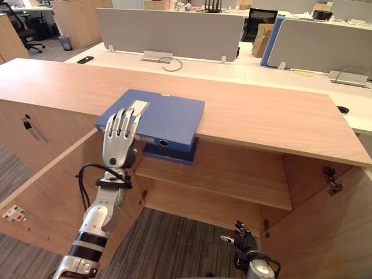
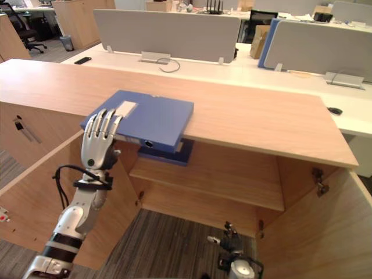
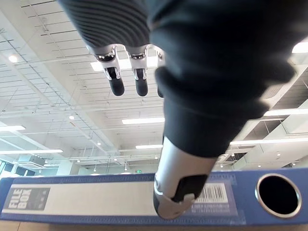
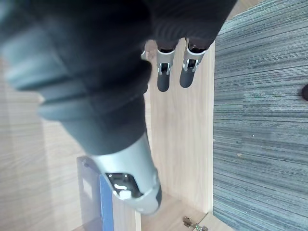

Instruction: Walk over to the cabinet, pick up the folder, carry it to the office cabinet, place the folder inside the office cabinet, then close the office cabinet door

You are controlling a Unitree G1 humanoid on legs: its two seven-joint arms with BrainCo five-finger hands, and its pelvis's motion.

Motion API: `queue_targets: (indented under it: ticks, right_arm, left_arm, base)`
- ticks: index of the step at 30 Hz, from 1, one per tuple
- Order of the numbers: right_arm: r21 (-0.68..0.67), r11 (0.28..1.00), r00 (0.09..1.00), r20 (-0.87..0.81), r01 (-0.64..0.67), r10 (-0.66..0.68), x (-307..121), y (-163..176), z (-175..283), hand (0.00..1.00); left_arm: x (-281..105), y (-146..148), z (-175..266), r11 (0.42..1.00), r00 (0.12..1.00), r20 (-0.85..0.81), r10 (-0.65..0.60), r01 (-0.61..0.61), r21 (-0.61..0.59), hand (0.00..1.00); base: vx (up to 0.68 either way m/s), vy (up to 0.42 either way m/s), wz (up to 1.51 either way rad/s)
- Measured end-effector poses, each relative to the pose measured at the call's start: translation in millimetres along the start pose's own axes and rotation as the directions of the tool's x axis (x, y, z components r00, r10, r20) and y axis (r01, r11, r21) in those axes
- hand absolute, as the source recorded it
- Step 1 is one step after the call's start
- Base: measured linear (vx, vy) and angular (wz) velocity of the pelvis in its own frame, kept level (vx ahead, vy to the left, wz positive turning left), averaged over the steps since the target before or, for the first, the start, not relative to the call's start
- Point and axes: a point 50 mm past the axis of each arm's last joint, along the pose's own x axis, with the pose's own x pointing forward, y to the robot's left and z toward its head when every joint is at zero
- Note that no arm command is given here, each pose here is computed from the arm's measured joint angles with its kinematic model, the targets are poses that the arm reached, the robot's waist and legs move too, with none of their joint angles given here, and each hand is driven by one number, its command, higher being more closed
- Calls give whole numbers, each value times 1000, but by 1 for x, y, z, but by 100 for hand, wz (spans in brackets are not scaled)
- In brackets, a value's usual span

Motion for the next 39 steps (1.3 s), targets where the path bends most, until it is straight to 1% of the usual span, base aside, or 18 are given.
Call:
queue_targets:
  ticks: [8,12,13,18,25,34,39]
  right_arm:
    - [0,1000,1000,0,7,-7,0,0,0,0]
    - [0,1000,1000,2,6,-6,0,0,1,0]
    - [0,1000,1000,2,6,-6,0,0,1,0]
    - [-9,1000,1000,-2,-5,5,2,3,1,0]
    - [-19,1000,1000,-21,-12,12,1,5,-3,0]
    - [-18,1000,1000,-11,-13,12,3,6,1,0]
    - [-20,1000,1000,-19,-5,5,3,5,-2,0]
  left_arm:
    - [1,-13,-5,998,998,-24,-63,63,19,0]
    - [8,-14,-6,998,998,-30,-61,62,24,0]
    - [12,-14,-6,998,998,-32,-56,57,25,100]
    - [22,-14,-7,998,998,-47,-44,46,31,100]
    - [24,-20,-12,997,994,-82,-66,69,26,100]
    - [16,-32,-21,990,984,-121,-132,137,40,100]
    - [11,-37,-26,986,974,-165,-159,164,22,100]
  base:
    - [0,0,-3]
    - [8,19,-10]
    - [-10,24,-3]
    - [-6,4,0]
    - [-4,2,0]
    - [11,6,-5]
    - [-3,3,-3]
